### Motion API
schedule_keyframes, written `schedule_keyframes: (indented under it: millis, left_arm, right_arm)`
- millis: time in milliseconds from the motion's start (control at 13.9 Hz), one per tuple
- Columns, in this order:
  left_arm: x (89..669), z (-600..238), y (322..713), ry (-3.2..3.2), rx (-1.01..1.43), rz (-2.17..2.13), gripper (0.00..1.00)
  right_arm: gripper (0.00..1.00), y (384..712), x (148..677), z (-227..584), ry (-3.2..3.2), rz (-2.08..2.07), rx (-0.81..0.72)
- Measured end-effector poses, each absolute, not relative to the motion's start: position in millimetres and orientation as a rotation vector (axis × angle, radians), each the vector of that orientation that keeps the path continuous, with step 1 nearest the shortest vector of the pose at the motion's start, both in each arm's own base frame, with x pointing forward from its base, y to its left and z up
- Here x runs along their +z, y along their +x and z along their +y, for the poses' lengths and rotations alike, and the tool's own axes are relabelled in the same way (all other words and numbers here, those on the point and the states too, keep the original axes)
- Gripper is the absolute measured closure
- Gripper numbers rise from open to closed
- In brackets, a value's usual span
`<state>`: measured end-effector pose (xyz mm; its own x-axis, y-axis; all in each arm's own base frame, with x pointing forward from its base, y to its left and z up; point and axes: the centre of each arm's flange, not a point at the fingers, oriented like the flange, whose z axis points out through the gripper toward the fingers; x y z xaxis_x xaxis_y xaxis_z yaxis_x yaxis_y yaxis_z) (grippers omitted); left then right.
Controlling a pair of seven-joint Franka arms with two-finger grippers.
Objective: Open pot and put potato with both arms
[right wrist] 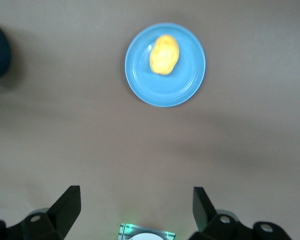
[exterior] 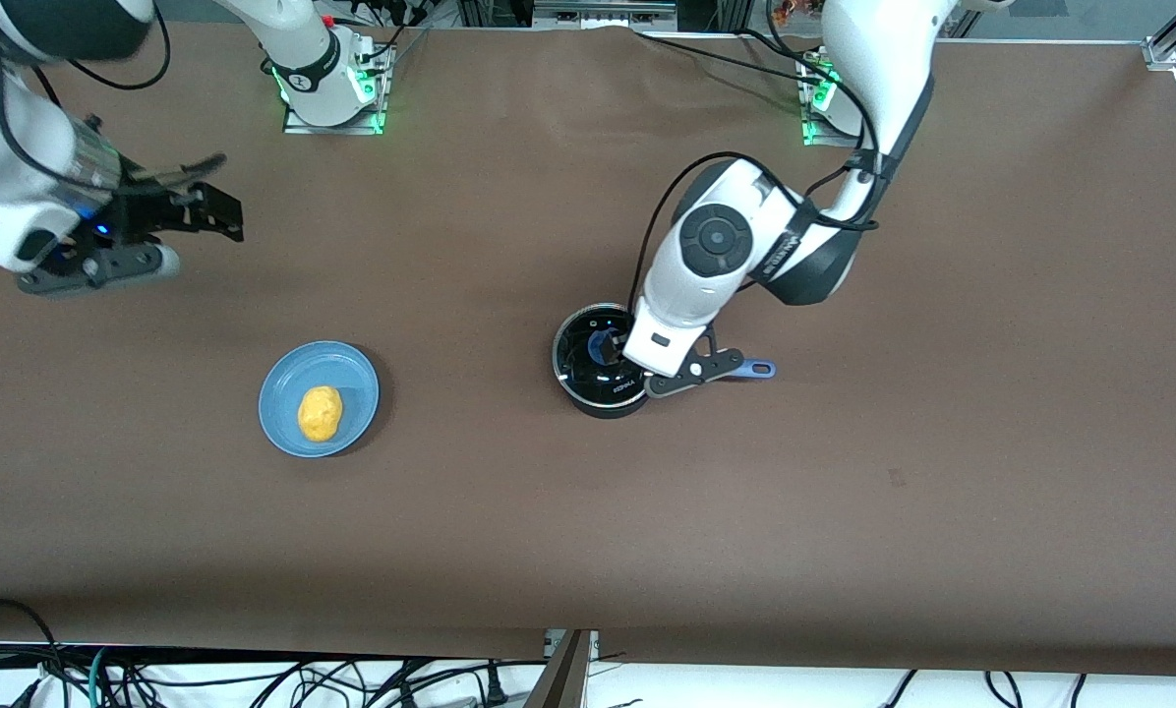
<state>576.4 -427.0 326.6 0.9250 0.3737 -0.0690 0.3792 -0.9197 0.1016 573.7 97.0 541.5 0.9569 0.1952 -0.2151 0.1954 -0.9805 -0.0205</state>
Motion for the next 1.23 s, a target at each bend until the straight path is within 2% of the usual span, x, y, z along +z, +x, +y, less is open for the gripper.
schedule_keyframes:
  millis: [144, 577, 866, 1082, 1227]
  left_arm:
    - [315.6, -449.4, 564.5, 2.981, -0.063, 0.598, 0.00]
    - [307.4, -478.5, 555.4, 2.998, -0.029, 0.559, 0.00]
    - [295.6, -478.3, 557.8, 3.058, 0.043, 0.505, 0.00]
    - [287.6, -477.8, 557.8, 3.071, 0.041, 0.499, 0.00]
    - [287.9, -478.5, 558.3, 3.068, 0.044, 0.499, 0.19]
  right_arm:
    - [0.01, 592.0, 495.6, 94.4, 3.089, 0.288, -0.427]
    - [0.01, 656.1, 351.4, 78.7, 3.095, 0.153, -0.301]
    - [0.01, 673.8, 270.1, 82.8, 3.088, -0.018, -0.242]
    - [0.01, 678.3, 239.0, 83.3, 3.096, -0.071, -0.218]
    - [0.01, 678.4, 234.8, 84.9, 3.123, -0.109, -0.229]
